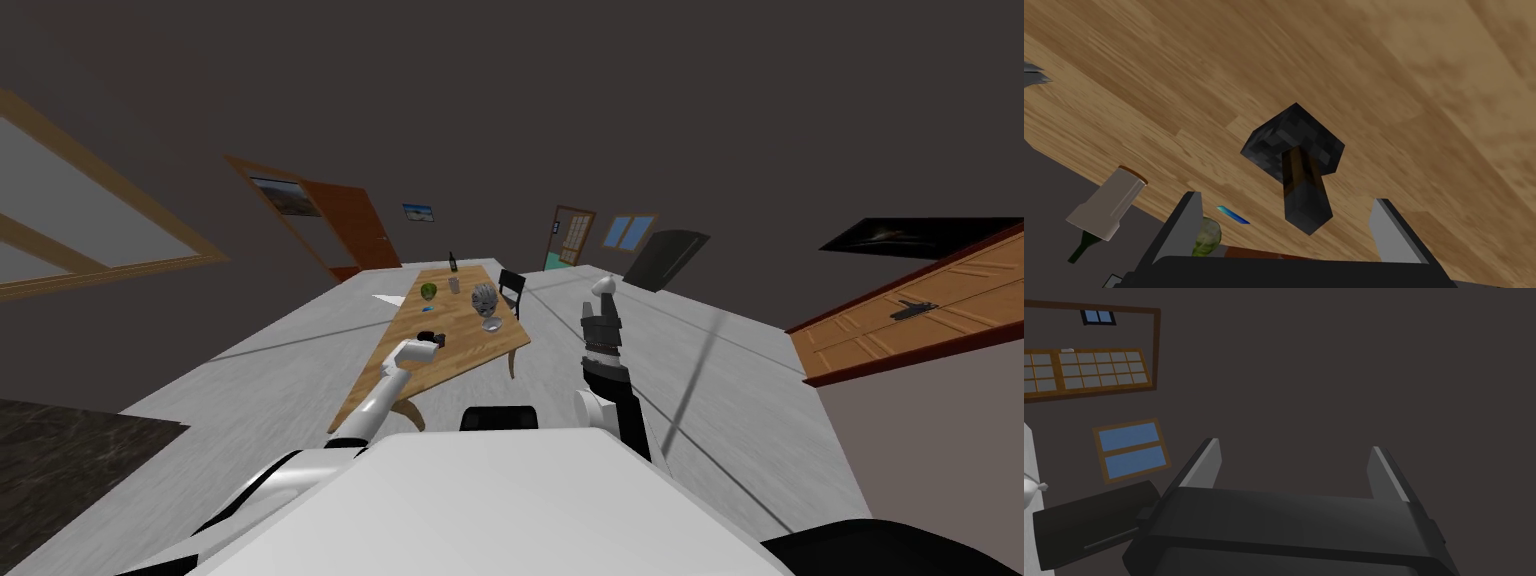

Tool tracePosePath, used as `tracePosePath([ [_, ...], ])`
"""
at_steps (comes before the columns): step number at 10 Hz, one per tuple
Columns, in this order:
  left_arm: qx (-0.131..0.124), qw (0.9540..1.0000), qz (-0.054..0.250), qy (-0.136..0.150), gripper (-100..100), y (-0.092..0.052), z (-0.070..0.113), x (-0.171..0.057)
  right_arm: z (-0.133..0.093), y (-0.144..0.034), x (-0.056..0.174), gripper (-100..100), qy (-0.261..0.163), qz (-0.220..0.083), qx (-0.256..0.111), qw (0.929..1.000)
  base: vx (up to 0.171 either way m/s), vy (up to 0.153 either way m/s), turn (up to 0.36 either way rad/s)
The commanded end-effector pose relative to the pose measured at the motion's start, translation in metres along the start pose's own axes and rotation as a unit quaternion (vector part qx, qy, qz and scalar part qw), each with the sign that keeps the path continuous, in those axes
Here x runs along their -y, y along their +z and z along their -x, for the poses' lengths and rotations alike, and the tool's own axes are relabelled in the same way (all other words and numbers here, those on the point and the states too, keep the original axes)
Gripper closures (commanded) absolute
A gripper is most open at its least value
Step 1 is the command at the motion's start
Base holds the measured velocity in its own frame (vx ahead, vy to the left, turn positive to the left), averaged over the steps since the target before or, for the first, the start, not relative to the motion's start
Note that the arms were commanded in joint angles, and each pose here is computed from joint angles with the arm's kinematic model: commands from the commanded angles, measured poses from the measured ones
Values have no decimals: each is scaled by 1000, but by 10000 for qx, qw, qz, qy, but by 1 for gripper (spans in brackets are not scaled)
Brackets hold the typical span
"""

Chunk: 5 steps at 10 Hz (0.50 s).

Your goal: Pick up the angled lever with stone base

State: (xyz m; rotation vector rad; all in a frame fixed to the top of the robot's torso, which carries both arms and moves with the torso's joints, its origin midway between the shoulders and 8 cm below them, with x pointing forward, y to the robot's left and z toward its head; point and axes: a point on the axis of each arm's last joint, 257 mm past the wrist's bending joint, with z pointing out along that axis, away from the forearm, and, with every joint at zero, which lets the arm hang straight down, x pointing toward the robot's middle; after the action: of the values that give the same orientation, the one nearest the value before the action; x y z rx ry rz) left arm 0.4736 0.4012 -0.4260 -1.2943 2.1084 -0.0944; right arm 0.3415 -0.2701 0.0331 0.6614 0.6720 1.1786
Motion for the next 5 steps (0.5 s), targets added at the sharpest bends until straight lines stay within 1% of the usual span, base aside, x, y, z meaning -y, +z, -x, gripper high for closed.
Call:
tracePosePath([
  [1, 0, 10000, 0, 0, 0, 0, 0, 0, 0, 0, 0, 0, 0, 0, 0, 10000, 4, 8, -2],
  [2, 63, 9998, 82, -142, -100, 1, 6, -22, 0, 0, 0, 0, 0, 0, 0, 10000, 23, 0, -252],
  [3, 85, 9997, 110, -187, -100, 1, 8, -29, 0, 0, 0, 0, 1, 1, 0, 10000, 31, 12, -254],
  [5, 179, 9989, 222, -363, -100, 0, 16, -58, 0, 0, 0, 0, 0, 0, 0, 10000, 31, 14, -181],
])
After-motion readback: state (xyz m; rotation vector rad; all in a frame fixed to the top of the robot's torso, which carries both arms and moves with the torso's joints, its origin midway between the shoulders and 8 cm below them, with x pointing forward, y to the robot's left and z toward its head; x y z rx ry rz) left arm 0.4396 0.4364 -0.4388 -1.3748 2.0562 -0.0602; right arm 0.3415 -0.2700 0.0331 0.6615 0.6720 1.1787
